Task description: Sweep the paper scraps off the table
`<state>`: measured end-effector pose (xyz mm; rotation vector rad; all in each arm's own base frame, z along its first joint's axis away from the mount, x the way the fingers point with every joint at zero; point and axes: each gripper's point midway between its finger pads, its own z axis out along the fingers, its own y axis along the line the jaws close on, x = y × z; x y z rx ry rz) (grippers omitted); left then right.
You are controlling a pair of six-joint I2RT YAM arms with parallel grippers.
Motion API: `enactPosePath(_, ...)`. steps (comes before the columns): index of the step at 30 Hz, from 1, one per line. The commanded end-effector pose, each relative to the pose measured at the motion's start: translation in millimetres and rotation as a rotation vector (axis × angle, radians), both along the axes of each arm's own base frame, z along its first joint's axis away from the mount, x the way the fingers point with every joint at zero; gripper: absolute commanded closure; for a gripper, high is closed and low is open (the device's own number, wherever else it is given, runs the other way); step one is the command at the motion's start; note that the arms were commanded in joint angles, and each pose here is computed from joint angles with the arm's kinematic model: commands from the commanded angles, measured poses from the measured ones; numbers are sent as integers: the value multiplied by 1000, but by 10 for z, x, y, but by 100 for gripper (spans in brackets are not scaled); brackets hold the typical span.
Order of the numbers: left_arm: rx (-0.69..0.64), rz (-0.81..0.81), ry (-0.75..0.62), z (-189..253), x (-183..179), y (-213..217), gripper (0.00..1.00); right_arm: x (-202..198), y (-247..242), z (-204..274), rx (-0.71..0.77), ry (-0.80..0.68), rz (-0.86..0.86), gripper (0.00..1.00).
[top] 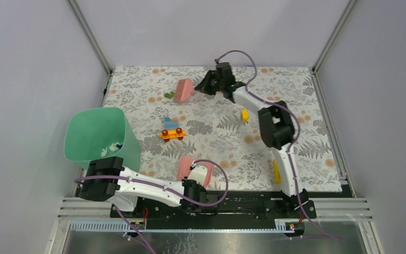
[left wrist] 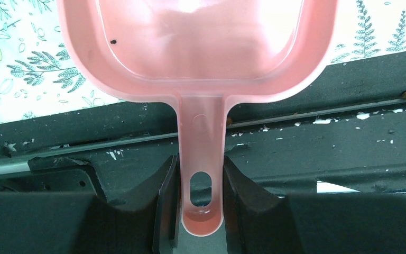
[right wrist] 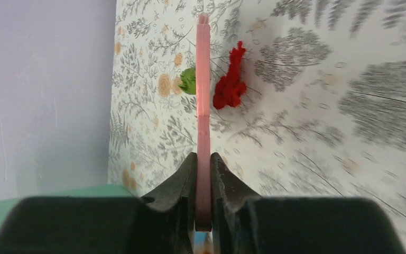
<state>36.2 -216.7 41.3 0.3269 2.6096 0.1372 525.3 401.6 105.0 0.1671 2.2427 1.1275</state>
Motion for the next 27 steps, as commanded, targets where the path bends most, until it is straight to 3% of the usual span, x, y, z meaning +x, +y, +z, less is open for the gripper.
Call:
enactPosePath(1,-63,9,-59,131,72,-15,100,-341,-302,799,-20,-176,140,100)
enactPosePath(7,-71,-1,-75,175,66,1,100,-646,-551,1287,-31,-269,195,100)
enactPosePath(14,10,71,-60,310,-4,206,100,-287,-557,1604,-86,-430,166,100)
enactPosePath(22,38,148,-59,280,-24,330,100,54,-106,1062,166,-226,223,100)
enactPosePath(27,41,172,-85,254,10,338,100,306,50,645,290,-90,150,100)
